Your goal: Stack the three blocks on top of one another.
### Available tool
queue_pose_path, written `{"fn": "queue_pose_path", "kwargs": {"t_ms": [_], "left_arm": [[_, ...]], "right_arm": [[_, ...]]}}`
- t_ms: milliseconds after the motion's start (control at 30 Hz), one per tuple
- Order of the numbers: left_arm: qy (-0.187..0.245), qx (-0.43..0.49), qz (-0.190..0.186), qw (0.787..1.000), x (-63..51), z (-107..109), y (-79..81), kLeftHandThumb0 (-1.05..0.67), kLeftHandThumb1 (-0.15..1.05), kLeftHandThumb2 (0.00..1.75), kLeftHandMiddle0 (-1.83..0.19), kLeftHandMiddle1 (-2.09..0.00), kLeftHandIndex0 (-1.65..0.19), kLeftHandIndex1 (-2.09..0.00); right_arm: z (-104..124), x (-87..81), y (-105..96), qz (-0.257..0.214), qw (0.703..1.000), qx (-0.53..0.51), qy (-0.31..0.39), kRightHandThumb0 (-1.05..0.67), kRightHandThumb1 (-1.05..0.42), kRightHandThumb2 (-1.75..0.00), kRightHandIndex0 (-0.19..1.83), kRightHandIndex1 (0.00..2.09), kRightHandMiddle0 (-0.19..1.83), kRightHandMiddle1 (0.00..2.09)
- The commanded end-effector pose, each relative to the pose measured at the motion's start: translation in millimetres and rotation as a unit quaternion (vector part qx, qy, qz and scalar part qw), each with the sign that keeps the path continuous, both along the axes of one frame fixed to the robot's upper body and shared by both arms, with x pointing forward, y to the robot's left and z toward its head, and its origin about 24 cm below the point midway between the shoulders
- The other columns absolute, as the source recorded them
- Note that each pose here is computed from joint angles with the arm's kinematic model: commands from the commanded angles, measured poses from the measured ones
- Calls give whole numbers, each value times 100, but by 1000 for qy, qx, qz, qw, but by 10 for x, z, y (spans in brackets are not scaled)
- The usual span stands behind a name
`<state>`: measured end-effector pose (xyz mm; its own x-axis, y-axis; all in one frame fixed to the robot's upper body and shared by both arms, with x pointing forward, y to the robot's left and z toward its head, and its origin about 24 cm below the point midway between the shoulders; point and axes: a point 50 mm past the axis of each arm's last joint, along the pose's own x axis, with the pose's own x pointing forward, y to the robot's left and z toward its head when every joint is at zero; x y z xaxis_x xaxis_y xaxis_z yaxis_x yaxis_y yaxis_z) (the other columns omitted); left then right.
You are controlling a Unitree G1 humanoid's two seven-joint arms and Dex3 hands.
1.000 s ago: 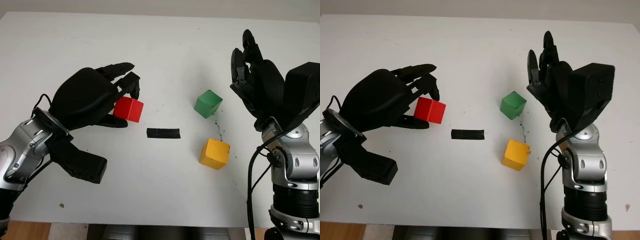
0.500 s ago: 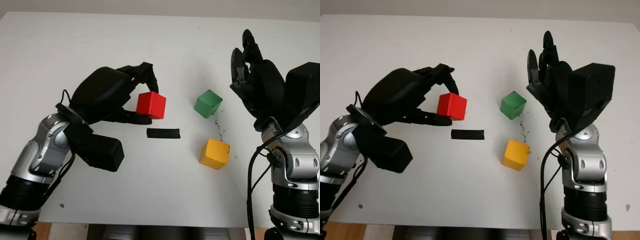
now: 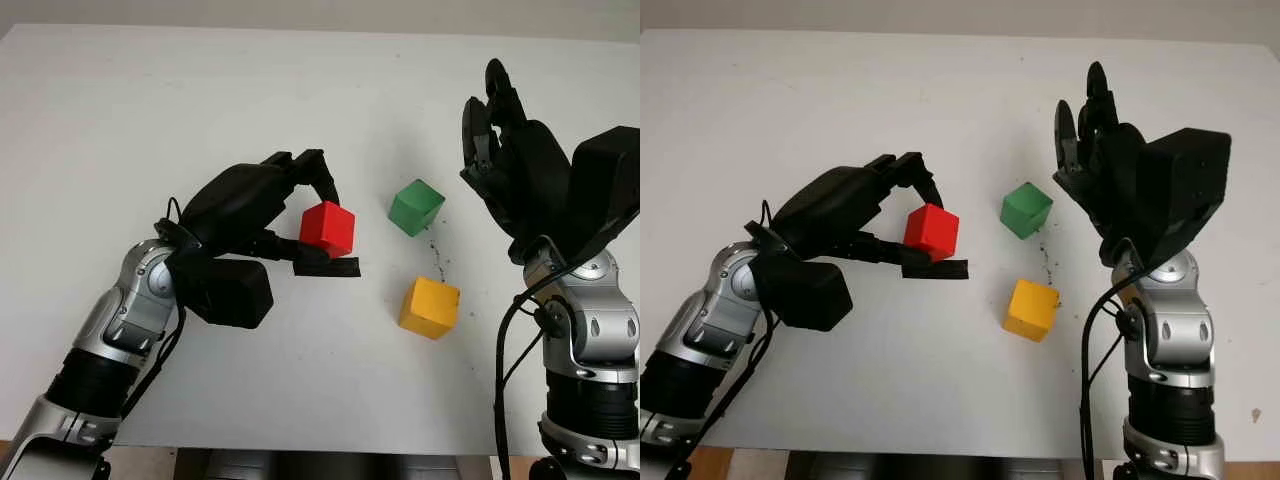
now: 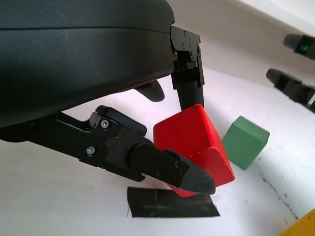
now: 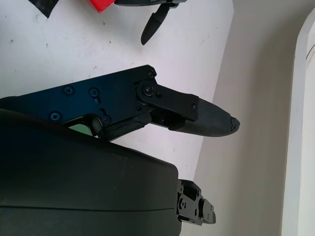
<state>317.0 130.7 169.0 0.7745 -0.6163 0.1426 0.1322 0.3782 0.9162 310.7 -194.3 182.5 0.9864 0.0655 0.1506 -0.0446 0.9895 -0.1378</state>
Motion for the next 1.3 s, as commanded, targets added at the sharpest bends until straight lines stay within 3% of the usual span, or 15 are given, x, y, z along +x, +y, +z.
{"fn": "queue_pose_path", "kwargs": {"t_ms": [0, 167, 400, 533, 733, 867, 1067, 1267], "left_arm": [[1, -1, -11, 1000, -24, -5, -49, -50, 105, 15, -13, -52, -23, -181], [7, 11, -21, 1000, -48, -65, -77, -52, 105, 16, 0, -77, -26, -178], [22, 31, -27, 999, -95, -110, -112, -50, 105, 15, 5, -82, -26, -173], [15, 38, -19, 999, -105, -125, -109, -49, 105, 17, 3, -74, -25, -173], [-36, 65, 10, 997, -139, -119, -113, -49, 105, 16, -4, -69, -26, -181], [-52, 70, 28, 996, -157, -115, -122, -50, 105, 16, -7, -59, -21, -172], [-60, 78, 42, 994, -161, -115, -115, -51, 105, 16, -17, -29, -12, -139], [-67, 85, 49, 993, -158, -115, -115, -53, 105, 16, -19, -22, -11, -132]], "right_arm": [[19, -32, -4, 0, 1000, -5, -8, -64, -105, -69, -19, 0, -19, 0], [20, -30, -5, -1, 1000, -2, -7, -63, -105, -69, -19, 0, -19, 0], [8, -28, -14, -1, 1000, -3, -6, -64, -105, -69, -19, 0, -19, 0], [7, -29, -20, -2, 1000, -3, -5, -64, -105, -68, -19, 0, -19, 0], [16, -36, -17, 0, 1000, -5, -6, -63, -105, -69, -19, 0, -19, 0], [13, -33, -17, 0, 1000, -6, -4, -63, -105, -70, -19, 0, -19, 0], [9, -27, -17, 0, 1000, -6, -3, -65, -105, -69, -19, 0, -19, 0], [9, -31, -21, 0, 1000, -6, -3, -65, -105, -68, -19, 0, -19, 0]]}}
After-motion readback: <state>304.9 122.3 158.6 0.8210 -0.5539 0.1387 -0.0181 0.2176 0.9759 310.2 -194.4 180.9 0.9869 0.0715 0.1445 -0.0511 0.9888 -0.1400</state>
